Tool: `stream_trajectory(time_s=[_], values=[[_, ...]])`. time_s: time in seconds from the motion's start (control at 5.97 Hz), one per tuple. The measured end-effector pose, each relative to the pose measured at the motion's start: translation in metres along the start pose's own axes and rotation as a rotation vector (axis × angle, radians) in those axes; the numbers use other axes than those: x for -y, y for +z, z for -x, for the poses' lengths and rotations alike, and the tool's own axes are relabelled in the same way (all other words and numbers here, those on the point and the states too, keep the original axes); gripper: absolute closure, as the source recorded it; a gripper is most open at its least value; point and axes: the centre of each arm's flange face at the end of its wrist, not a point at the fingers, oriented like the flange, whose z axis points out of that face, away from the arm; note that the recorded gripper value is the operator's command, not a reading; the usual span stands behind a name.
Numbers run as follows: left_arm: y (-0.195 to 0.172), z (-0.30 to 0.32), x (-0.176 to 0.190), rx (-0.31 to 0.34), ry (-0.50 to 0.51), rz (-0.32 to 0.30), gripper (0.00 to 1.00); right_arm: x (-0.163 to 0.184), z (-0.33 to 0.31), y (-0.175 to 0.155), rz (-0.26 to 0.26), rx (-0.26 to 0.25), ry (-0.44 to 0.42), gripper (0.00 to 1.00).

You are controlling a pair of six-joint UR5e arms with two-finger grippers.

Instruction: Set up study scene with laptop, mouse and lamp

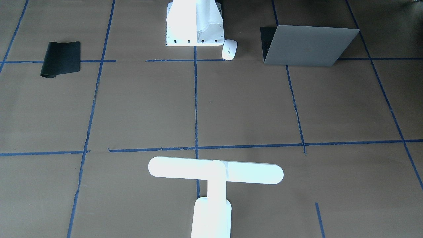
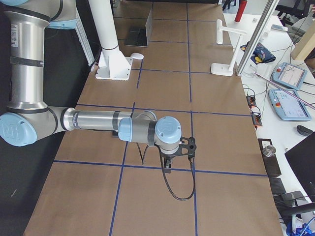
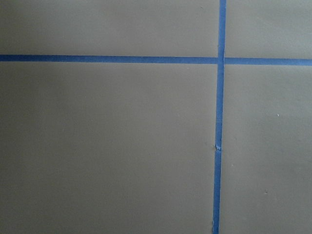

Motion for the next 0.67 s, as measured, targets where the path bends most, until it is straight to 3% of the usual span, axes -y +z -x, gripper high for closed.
stream_trajectory(time_s=[0.67], values=[[-0.0013, -0.0013, 0.0004, 0.000, 0.005, -0.003, 0.00, 0.0001, -0.0001, 0.0001, 0.000, -0.002, 0.001, 0.00]])
